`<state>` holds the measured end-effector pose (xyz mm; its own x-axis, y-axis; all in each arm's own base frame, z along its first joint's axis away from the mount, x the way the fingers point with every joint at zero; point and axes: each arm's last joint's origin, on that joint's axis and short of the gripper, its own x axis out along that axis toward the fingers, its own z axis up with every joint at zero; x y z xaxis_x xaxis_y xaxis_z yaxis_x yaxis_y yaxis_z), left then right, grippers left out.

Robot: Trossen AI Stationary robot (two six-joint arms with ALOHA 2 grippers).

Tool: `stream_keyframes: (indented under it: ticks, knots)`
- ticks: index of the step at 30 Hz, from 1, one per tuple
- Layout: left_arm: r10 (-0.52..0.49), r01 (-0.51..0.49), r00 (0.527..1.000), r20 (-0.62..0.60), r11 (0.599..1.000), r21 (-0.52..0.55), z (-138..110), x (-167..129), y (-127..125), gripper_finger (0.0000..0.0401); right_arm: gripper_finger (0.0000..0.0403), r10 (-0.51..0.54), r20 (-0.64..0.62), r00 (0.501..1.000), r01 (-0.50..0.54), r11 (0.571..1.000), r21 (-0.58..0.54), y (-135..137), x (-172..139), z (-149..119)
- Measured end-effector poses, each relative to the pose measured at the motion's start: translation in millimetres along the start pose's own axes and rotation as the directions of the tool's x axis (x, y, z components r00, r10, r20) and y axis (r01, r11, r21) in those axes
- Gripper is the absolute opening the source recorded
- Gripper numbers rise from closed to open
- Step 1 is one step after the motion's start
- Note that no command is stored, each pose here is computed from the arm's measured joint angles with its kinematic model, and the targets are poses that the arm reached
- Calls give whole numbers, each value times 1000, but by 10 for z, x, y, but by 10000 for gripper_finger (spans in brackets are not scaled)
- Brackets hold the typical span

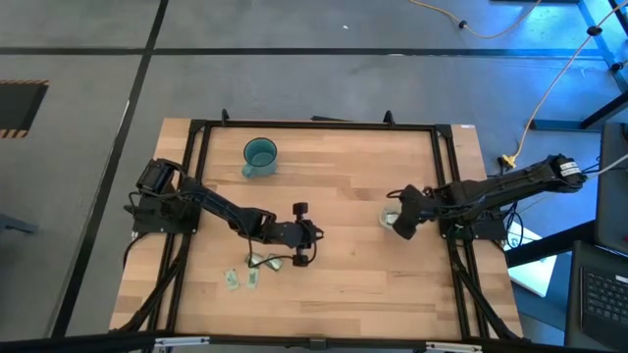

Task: Pick and place Stevia / Truvia into bins
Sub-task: Put the truvia packet into the transparent bin

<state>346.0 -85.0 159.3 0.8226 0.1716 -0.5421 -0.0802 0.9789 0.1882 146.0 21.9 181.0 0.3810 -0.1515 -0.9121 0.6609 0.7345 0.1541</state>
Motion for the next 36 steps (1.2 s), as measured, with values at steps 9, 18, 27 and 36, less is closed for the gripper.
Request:
stream_keyframes:
  ticks: [9,18,27,36]
  knots:
    - [-13,6,992,-124,998,-59,41,-305,108,59,129,43,77,996,-39,998,-51,109,-169,146]
    - [-197,99,894,-402,963,-251,-97,-791,58,59,131,175,186,967,-142,974,-177,244,-215,262]
    - [-247,171,819,-518,966,-192,-358,-741,-285,59,131,219,232,948,-179,966,-184,290,-233,305]
    - [-245,131,754,-610,965,-226,-553,-512,-318,59,131,219,232,948,-178,967,-183,290,-233,305]
